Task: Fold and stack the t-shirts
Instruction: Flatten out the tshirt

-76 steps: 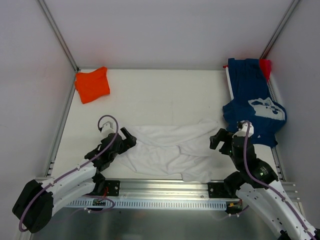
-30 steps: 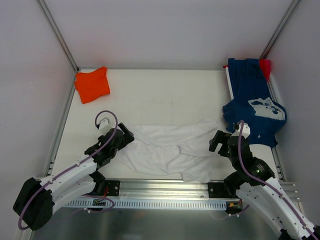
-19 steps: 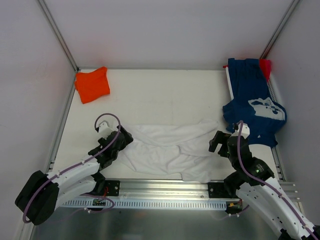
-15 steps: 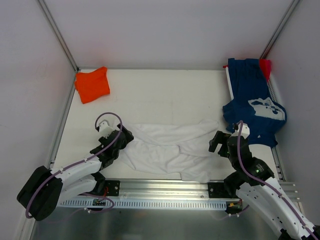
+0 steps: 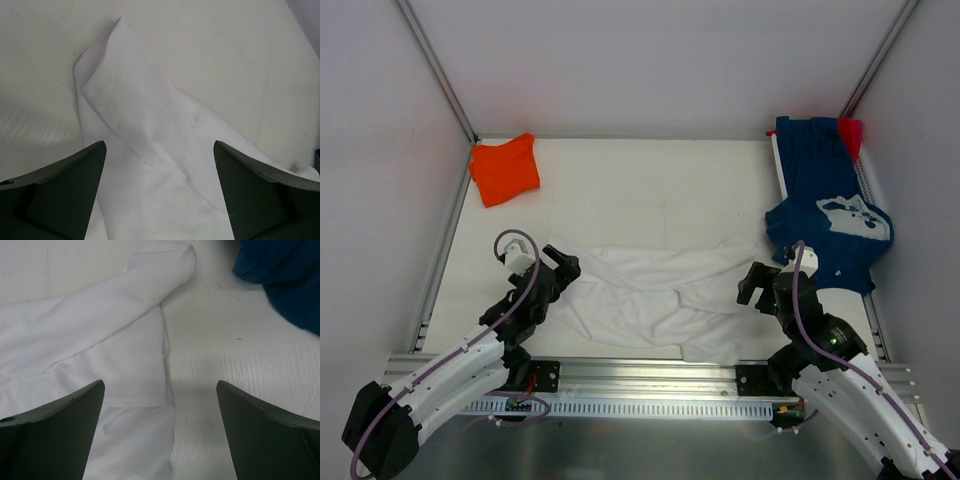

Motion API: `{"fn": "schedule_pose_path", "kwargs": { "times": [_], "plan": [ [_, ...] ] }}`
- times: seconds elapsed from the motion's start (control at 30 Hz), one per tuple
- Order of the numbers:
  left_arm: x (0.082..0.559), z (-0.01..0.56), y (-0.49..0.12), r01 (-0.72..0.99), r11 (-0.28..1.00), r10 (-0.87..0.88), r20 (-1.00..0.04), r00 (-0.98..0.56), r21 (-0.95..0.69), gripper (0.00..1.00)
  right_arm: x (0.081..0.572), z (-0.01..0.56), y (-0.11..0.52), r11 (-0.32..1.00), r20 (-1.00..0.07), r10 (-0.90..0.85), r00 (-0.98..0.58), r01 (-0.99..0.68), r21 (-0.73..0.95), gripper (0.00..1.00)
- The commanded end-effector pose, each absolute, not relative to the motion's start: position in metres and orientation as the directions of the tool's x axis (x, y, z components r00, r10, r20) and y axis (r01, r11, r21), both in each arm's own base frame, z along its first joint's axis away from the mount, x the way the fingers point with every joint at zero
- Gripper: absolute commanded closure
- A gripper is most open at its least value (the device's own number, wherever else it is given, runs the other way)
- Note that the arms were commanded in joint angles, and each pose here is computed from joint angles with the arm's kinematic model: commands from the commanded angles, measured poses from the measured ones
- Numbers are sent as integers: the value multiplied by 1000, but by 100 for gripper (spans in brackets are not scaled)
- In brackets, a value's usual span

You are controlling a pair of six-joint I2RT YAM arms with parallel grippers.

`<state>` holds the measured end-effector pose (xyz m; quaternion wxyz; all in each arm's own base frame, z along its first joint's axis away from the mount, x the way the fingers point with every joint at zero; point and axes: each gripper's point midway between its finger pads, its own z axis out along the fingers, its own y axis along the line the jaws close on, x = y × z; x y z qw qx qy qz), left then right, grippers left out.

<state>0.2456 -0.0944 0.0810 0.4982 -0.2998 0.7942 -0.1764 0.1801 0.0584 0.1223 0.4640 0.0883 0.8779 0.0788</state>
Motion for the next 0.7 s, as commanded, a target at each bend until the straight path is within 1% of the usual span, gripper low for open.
{"fn": "schedule_pose_path", "kwargs": {
  "times": [0.0,0.2,0.4,0.47,0.67],
  "plan": [
    [247,89,-84,-325,767,-638,-708,-301,-553,10,184,126,63,973,-810,221,-543,60,225,1],
    [247,70,-82,-371,776,-623,-710,-329,-510,10,184,127,64,972,-812,222,-539,50,232,1],
    [259,64,-86,-349,781,-616,-728,-300,-517,9,184,126,65,972,-812,219,-541,44,233,1],
    [262,57,-86,-348,797,-596,-738,-316,-494,10,183,126,65,971,-812,220,-541,43,234,1],
    [275,48,-91,-346,797,-598,-732,-328,-496,10,183,127,67,970,-815,220,-535,30,243,1]
  ]
}}
